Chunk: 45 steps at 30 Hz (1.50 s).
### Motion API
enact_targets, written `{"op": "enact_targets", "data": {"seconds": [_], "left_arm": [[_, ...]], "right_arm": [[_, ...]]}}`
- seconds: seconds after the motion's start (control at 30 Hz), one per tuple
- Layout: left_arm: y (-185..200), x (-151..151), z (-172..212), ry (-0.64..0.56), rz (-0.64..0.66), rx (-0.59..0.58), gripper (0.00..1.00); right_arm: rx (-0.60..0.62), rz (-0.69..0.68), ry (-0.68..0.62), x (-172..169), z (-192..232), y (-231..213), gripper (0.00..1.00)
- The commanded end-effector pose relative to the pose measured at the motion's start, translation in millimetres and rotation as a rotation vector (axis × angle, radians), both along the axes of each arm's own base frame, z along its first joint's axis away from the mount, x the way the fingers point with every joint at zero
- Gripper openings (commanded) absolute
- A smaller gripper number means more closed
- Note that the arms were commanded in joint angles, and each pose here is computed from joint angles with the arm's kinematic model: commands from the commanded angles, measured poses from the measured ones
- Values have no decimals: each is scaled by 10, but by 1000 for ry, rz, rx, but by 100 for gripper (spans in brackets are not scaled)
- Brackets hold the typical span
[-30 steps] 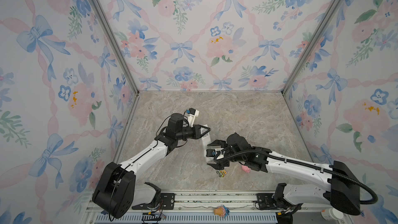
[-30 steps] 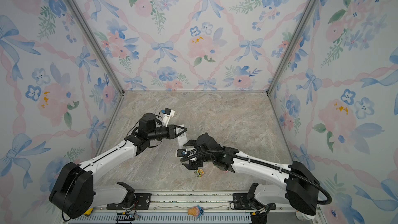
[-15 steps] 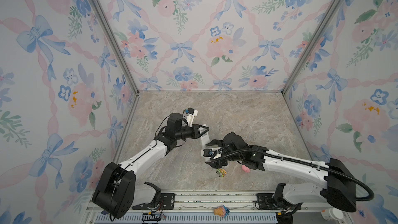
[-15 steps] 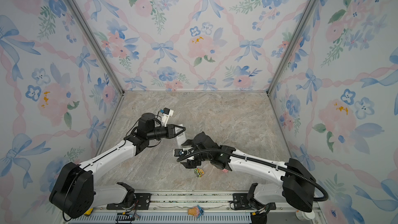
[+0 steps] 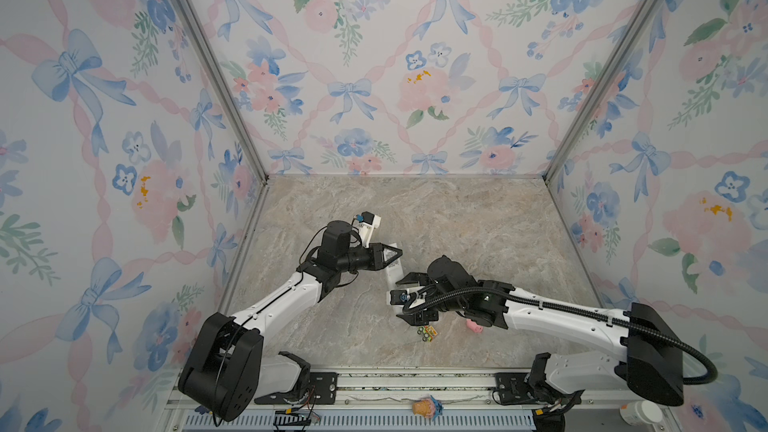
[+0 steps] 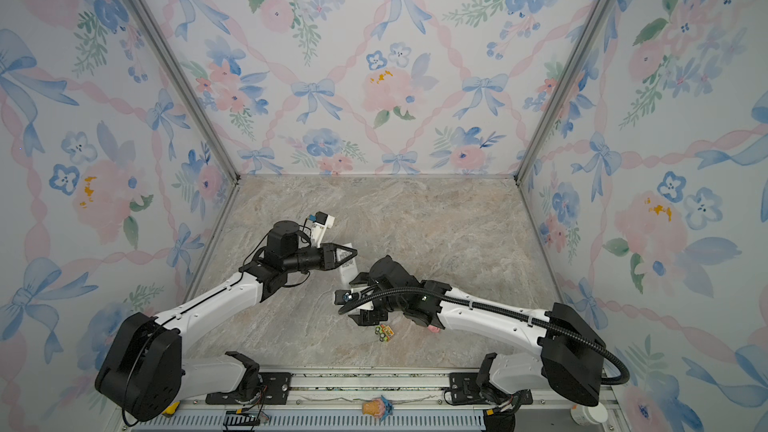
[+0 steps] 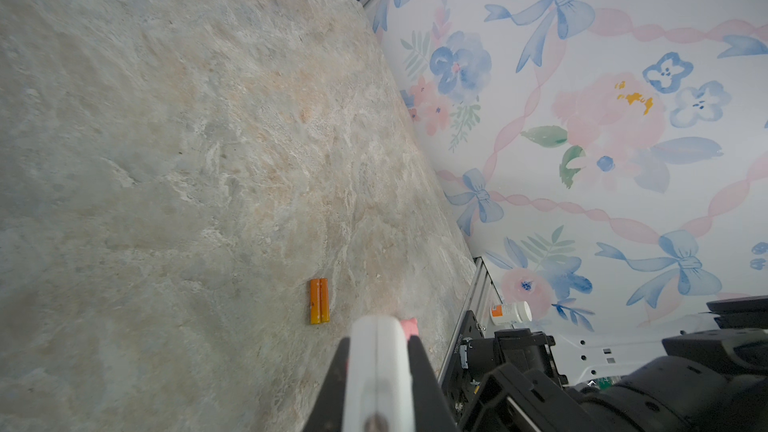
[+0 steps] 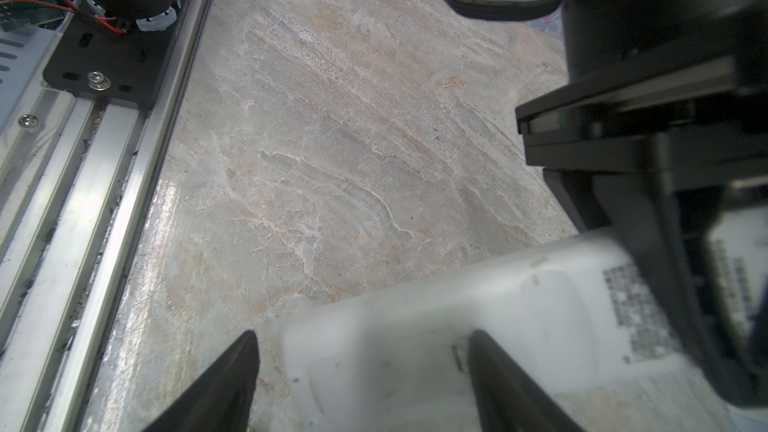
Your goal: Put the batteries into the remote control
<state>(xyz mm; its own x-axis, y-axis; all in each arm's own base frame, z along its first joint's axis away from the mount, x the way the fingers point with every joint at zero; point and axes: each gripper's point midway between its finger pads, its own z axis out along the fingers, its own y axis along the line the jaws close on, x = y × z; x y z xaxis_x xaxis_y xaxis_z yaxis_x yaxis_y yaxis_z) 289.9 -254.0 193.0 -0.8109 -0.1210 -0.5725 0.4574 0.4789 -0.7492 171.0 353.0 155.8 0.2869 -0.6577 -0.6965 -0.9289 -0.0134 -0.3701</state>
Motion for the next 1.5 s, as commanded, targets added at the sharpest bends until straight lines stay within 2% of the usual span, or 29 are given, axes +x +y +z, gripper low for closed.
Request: {"op": "enact_targets", "data": {"seconds": [0.0, 1.47], "left_arm": [[-12, -17, 233, -68, -27, -56, 0], [32, 20, 187, -68, -20, -48, 0]], "right_arm": [[-80, 9, 57, -109, -161, -90, 79], [-180, 87, 97, -375, -242, -66, 69]]}}
